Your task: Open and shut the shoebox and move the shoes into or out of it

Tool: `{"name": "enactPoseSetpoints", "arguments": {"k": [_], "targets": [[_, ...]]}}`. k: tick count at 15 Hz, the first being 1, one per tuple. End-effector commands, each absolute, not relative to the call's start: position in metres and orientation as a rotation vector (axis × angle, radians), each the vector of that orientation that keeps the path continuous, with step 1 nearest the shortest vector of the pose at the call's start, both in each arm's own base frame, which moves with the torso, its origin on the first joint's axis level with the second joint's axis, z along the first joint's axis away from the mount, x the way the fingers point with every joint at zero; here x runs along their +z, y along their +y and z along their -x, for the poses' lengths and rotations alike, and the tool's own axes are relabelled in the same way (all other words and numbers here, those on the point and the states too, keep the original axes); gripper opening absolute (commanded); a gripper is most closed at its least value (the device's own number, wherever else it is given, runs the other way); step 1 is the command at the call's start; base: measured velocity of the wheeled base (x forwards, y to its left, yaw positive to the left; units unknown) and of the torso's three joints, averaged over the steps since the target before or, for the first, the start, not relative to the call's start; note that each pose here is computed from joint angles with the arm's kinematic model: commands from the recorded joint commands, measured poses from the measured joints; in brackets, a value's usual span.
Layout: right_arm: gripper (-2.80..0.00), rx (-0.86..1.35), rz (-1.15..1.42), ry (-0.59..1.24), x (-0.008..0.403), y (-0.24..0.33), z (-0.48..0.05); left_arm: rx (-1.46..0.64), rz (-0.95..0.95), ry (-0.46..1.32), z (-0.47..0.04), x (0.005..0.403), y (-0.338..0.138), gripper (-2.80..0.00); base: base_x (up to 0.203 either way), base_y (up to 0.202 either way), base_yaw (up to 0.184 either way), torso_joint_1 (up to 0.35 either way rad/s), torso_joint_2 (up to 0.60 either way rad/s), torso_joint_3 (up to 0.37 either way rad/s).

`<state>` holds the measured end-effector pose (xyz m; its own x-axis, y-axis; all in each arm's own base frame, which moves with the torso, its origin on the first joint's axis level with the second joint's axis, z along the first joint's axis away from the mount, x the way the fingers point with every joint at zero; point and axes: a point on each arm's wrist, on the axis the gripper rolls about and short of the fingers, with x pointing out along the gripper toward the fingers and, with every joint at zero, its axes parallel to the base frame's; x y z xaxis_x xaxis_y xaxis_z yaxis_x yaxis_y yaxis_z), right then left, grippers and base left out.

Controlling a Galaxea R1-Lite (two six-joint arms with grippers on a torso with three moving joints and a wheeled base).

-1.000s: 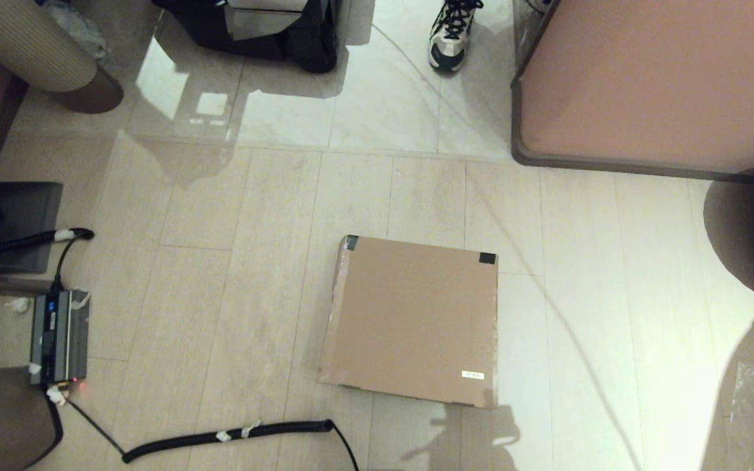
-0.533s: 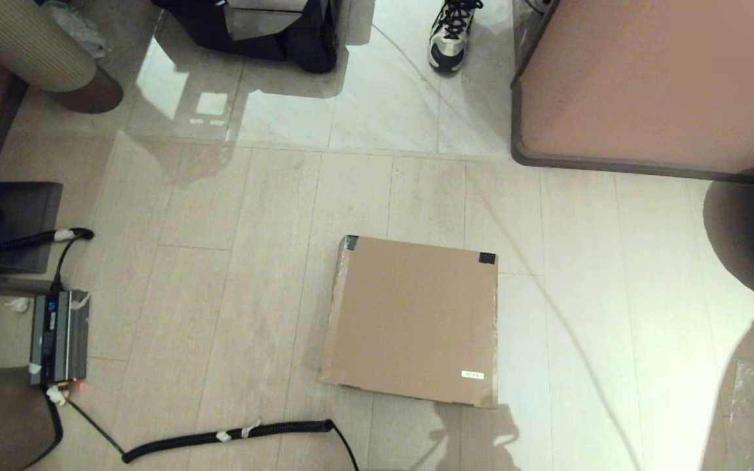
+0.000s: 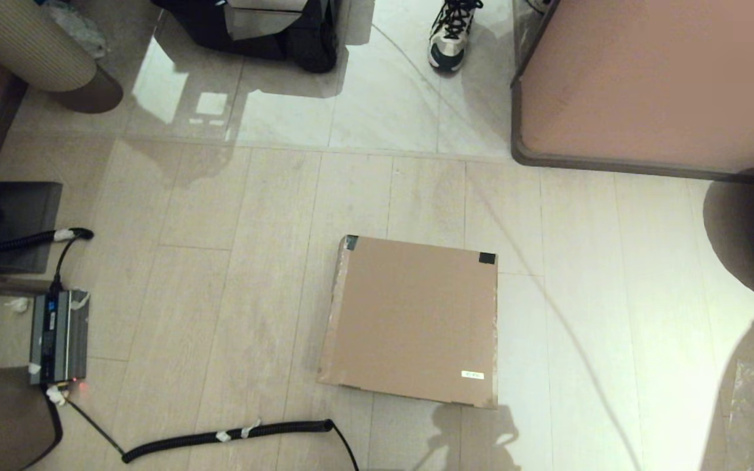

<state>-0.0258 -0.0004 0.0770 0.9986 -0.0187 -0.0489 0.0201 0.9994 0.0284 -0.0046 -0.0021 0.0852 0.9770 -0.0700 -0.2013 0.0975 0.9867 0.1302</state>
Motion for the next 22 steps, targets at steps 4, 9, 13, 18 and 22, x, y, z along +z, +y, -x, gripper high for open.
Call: {"name": "enactPoseSetpoints", "arguments": {"k": [4, 9, 13, 18, 22], "targets": [[-2.8, -0.018, -0.027, 0.049, 0.078, 0.0, 0.026, -0.028, -0.089, -0.002, 0.023, 0.076, 0.0, -2.8, 0.0, 0.0, 0.0, 0.0, 0.0, 0.0], [-2.8, -0.016, -0.029, 0.049, 0.078, 0.0, 0.026, -0.017, -0.084, 0.002, 0.023, 0.075, 0.0, -2.8, 0.0, 0.0, 0.0, 0.0, 0.0, 0.0], [-2.8, -0.016, -0.046, 0.05, 0.077, 0.0, 0.026, -0.017, -0.084, 0.004, 0.023, 0.075, 0.0, -2.8, 0.0, 0.0, 0.0, 0.0, 0.0, 0.0], [-2.8, -0.019, -0.067, 0.048, 0.077, 0.0, 0.026, -0.019, -0.084, 0.004, 0.023, 0.075, 0.0, -2.8, 0.0, 0.0, 0.0, 0.001, 0.0, 0.071], [-2.8, -0.022, -0.07, 0.048, 0.077, -0.001, 0.026, -0.019, -0.084, 0.004, 0.023, 0.075, 0.0, -2.8, 0.0, 0.0, 0.0, 0.004, 0.0, 0.194]]}}
